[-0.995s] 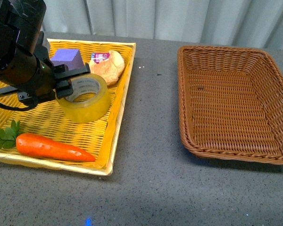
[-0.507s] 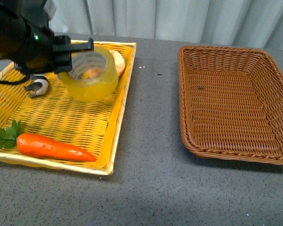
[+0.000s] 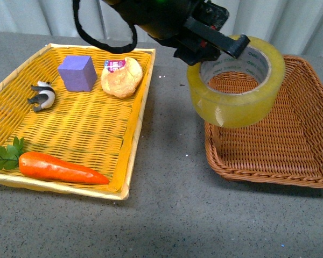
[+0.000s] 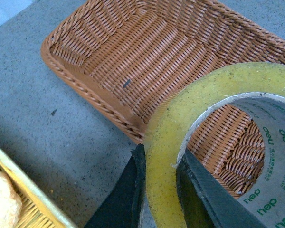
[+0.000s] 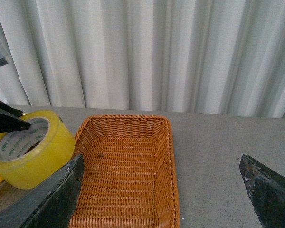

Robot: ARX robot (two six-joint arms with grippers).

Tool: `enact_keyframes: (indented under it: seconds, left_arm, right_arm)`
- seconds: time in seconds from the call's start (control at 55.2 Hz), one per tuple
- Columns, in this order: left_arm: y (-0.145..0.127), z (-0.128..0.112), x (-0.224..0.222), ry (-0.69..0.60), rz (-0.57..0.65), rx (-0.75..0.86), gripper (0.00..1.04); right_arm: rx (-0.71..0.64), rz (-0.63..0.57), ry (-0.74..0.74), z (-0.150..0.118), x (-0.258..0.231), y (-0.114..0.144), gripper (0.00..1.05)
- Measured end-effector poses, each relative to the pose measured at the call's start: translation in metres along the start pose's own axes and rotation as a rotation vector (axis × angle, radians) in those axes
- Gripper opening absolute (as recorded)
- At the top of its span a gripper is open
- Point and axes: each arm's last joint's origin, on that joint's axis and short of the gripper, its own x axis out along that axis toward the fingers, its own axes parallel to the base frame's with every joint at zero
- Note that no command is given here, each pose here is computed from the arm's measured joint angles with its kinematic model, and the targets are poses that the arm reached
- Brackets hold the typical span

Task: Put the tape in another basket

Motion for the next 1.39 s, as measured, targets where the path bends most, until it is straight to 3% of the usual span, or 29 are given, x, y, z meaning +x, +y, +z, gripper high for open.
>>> enact_keyframes:
  seconds: [0.398, 0.471, 0.525, 0.778, 1.014, 1.158, 1.394]
  left_arm:
    - [0.004, 0.002, 0.006, -0.006, 0.024, 0.049, 0.16]
    - [0.004, 0.002, 0.006, -0.006, 0.025, 0.049, 0.16]
    - [0.004, 0.002, 0.006, -0.006, 0.025, 0.05, 0.16]
    - [0.004, 0.002, 0.006, -0.005, 0.024, 0.05, 0.16]
    - [0.004, 0.002, 0.006, -0.005, 0.024, 0.05, 0.16]
    - [0.004, 0.002, 0.006, -0.006, 0.024, 0.05, 0.16]
    - [0.004, 0.002, 0.006, -0.005, 0.024, 0.05, 0.16]
  right_arm:
    - [-0.003, -0.001, 0.003, 0.0, 0.0, 0.0, 0.96]
    - [-0.099, 0.01, 0.241, 0.001, 0.003, -0.002, 0.96]
    - [-0.133, 0.051, 0.33, 0.005, 0.011, -0.005, 0.96]
    - [-0.154, 0.142, 0.375, 0.045, 0.071, -0.004, 0.96]
    - [-0.134, 0.259, 0.526, 0.053, 0.133, 0.023, 0.96]
    - [-0.114, 0.331, 0.625, 0.043, 0.17, 0.055, 0.96]
    - [-0.111, 0.327, 0.684, 0.028, 0.197, 0.072, 0.96]
